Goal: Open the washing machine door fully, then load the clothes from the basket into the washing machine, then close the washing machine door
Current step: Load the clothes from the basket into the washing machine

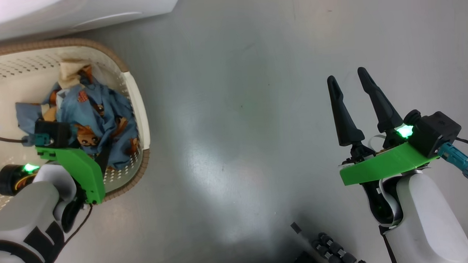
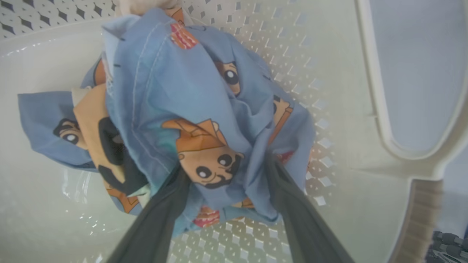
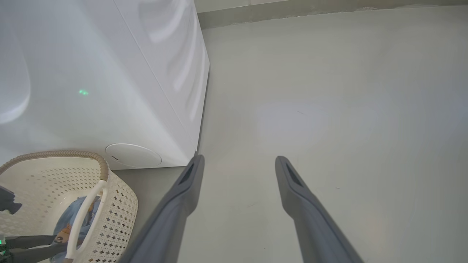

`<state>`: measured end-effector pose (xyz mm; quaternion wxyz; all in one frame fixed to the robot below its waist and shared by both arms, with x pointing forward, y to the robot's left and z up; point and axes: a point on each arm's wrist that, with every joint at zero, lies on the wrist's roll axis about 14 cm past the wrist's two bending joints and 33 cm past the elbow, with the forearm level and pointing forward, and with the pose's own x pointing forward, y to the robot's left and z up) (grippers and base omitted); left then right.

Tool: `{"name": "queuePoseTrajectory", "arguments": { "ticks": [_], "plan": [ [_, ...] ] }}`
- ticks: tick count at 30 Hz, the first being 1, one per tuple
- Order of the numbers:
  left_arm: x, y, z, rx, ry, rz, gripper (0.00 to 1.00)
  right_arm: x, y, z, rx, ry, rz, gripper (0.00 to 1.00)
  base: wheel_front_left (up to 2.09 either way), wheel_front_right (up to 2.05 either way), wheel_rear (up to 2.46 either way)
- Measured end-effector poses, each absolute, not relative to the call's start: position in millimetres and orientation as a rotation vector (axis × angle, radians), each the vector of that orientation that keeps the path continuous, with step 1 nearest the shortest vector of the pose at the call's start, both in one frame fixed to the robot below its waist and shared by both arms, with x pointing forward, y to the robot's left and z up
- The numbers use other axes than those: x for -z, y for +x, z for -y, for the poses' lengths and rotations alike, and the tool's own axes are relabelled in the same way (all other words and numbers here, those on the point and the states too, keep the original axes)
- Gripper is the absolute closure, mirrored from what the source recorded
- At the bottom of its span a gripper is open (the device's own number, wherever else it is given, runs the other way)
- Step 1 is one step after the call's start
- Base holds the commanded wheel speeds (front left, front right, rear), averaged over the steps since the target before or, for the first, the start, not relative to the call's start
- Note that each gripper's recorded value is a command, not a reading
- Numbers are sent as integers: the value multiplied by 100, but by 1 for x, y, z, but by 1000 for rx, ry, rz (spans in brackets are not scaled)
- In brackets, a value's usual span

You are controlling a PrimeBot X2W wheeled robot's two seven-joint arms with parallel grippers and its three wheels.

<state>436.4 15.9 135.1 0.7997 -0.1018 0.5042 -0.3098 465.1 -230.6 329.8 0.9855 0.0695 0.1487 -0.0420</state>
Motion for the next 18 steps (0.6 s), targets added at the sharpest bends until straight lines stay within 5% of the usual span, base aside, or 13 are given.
{"name": "queuePoseTrajectory", "arguments": {
  "ticks": [4, 5, 7, 18],
  "plan": [
    [-131, 435, -16, 675, -201, -1100, 5, -330, 465, 232, 86, 136, -298, 0, 0, 0, 0],
    [-130, 435, -16, 680, -194, -1103, 55, -331, 465, 232, 87, 135, -297, 0, 0, 0, 0],
    [-129, 433, -17, 682, -190, -1108, 100, -332, 465, 233, 87, 133, -294, 0, 0, 0, 0],
    [-154, 449, -17, 627, -243, -1035, 100, -352, 470, 229, 77, 137, -244, 0, 0, 0, 0]
  ]
}}
